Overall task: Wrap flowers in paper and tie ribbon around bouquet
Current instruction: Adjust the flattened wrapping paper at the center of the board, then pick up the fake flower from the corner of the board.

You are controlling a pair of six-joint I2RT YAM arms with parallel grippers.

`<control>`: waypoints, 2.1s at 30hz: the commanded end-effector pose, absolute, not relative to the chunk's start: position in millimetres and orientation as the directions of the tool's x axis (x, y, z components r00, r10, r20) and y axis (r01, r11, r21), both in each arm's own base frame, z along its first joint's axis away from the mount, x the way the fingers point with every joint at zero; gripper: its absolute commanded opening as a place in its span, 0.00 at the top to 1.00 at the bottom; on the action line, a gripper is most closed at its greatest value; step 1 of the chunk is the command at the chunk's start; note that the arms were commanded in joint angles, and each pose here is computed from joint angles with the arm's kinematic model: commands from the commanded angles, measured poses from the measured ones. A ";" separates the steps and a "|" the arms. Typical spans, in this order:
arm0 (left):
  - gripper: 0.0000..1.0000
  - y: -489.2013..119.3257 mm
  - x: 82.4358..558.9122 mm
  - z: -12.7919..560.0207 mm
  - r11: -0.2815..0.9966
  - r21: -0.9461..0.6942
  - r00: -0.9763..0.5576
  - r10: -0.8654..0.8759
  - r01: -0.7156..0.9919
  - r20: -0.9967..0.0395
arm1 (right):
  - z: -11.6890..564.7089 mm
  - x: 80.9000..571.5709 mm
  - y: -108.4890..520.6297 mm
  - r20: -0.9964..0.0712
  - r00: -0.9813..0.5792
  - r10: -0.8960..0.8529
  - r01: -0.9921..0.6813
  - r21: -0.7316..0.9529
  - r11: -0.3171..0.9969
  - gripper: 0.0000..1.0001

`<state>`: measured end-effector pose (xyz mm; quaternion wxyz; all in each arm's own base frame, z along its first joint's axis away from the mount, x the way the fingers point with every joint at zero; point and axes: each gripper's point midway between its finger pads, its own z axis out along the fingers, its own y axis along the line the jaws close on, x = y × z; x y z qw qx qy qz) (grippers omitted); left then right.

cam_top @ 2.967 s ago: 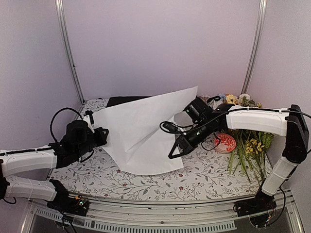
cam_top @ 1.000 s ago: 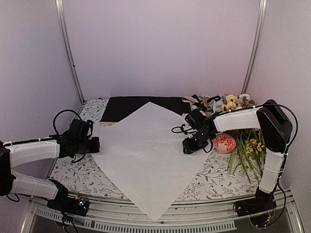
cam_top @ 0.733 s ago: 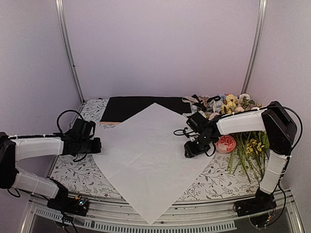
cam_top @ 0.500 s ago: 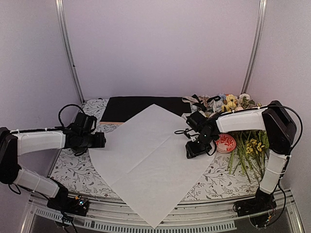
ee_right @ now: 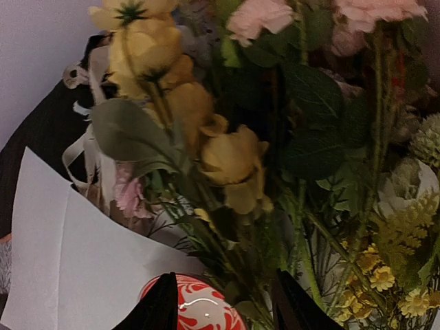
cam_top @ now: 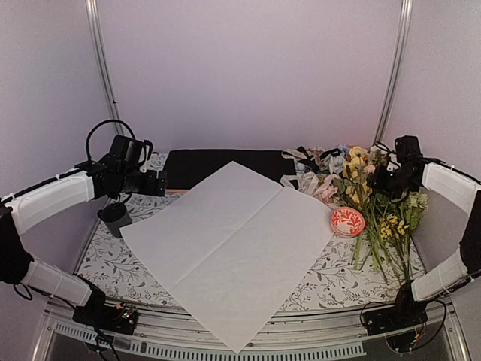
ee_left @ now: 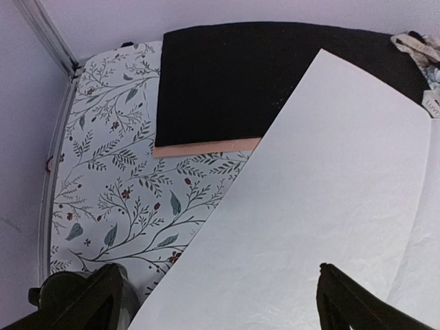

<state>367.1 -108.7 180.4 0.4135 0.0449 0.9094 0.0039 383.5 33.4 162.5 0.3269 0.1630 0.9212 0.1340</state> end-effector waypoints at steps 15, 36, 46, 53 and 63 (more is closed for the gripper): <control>0.02 -171.3 366.8 189.3 0.901 0.092 -0.574 0.345 0.423 -0.743 | 55.2 351.5 -49.3 -0.412 -0.709 0.573 0.534 0.217 0.817 0.63; 0.01 -165.8 364.2 173.2 0.900 0.095 -0.575 0.350 0.426 -0.740 | 313.9 385.0 -37.3 -0.866 -0.431 0.253 0.148 0.209 0.967 1.00; 0.01 -167.2 365.8 165.0 0.903 0.055 -0.600 0.328 0.426 -0.730 | 353.0 348.8 254.5 -0.818 -0.540 0.196 -0.670 0.559 0.488 1.00; 0.01 -164.7 365.4 160.1 0.907 0.053 -0.614 0.325 0.418 -0.719 | 258.9 359.5 420.0 -0.555 -0.831 0.020 -0.494 0.755 0.432 1.00; 0.01 -160.1 365.0 157.0 0.904 0.080 -0.614 0.348 0.421 -0.708 | 116.7 395.4 459.0 -0.430 -0.903 -0.006 -0.320 0.661 0.679 1.00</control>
